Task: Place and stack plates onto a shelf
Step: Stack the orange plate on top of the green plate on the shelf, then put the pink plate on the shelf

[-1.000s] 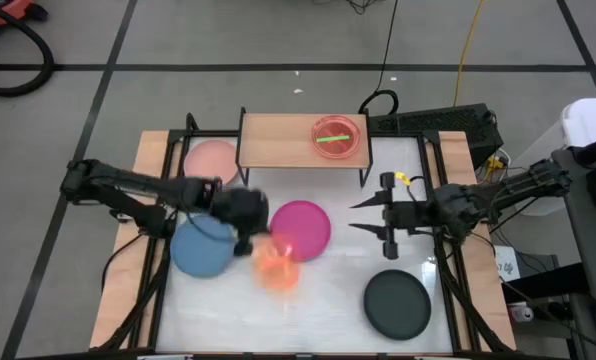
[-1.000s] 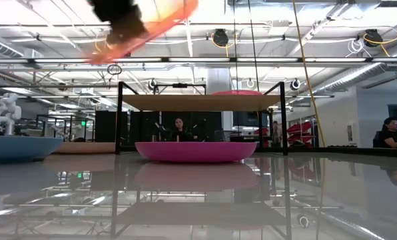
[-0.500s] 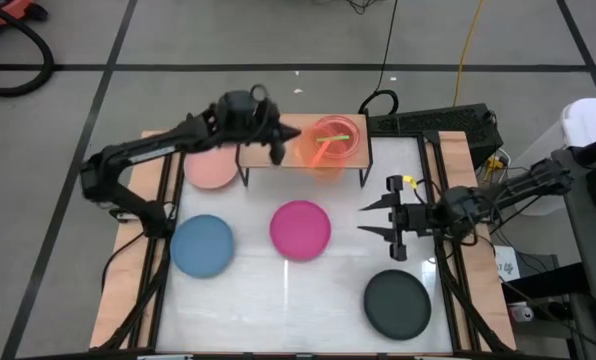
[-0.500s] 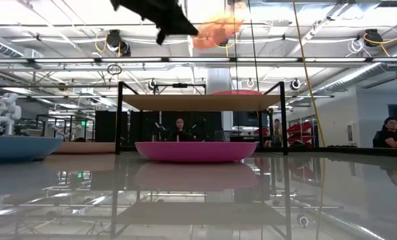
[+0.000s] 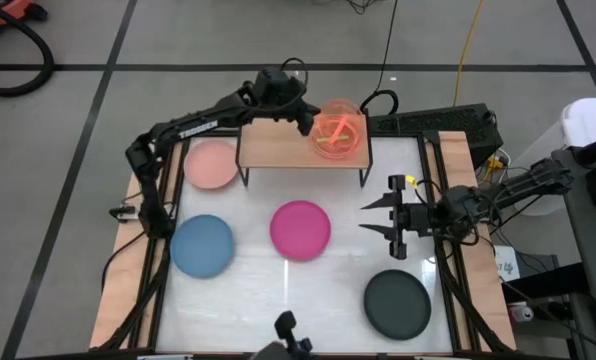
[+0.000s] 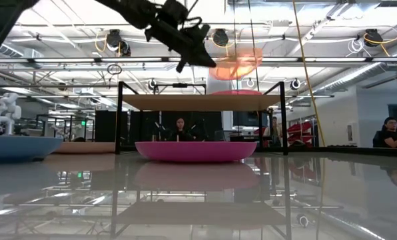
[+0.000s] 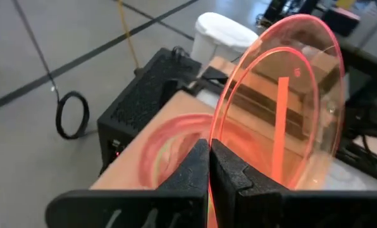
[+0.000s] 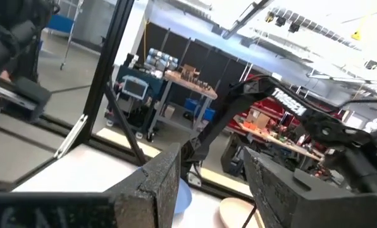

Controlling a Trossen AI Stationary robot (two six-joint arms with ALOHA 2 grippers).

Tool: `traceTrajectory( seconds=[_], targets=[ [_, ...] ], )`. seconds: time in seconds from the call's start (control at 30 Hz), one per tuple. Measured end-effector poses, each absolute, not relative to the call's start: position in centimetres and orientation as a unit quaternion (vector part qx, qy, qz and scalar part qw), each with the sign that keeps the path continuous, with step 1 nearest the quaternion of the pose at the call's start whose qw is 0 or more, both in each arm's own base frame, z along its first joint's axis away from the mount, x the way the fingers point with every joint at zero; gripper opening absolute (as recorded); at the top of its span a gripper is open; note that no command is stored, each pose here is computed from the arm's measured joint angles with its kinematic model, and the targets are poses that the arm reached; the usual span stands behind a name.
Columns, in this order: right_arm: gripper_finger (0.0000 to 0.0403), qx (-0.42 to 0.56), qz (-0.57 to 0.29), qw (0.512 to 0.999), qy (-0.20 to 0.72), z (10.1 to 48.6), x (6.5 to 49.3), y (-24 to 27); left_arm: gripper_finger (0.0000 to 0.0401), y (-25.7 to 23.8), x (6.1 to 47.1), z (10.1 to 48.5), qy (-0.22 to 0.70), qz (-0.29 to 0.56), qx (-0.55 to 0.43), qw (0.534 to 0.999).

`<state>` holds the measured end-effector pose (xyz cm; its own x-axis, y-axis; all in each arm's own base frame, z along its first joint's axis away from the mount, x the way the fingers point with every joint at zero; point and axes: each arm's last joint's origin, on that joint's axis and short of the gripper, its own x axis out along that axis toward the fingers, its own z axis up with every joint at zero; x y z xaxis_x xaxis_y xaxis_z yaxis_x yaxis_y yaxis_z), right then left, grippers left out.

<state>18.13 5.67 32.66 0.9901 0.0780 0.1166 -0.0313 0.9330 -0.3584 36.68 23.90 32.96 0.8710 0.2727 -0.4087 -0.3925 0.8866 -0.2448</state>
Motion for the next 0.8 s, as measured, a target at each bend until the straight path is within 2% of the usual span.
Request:
traceTrajectory(
  seconds=[0.2,0.57,0.67,0.8],
  targets=[
    [0.0155,-0.181,0.028,0.981,-0.062,32.7,17.7,5.5,0.0019,25.5,36.6,31.6,0.190,0.196,-0.193,0.942],
    [0.0155,-0.180,0.027,0.981,-0.062,32.8,17.5,5.4,0.0112,25.4,36.5,31.5,0.204,0.205,-0.171,0.942],
    [0.0155,-0.182,0.028,0.981,-0.056,32.7,17.5,5.4,0.0124,25.1,35.8,32.8,0.198,0.189,-0.142,0.951],
    [0.0155,-0.185,-0.011,0.982,-0.028,32.3,17.6,5.2,0.0126,23.7,33.5,37.0,0.159,0.165,-0.095,0.969]
  ],
)
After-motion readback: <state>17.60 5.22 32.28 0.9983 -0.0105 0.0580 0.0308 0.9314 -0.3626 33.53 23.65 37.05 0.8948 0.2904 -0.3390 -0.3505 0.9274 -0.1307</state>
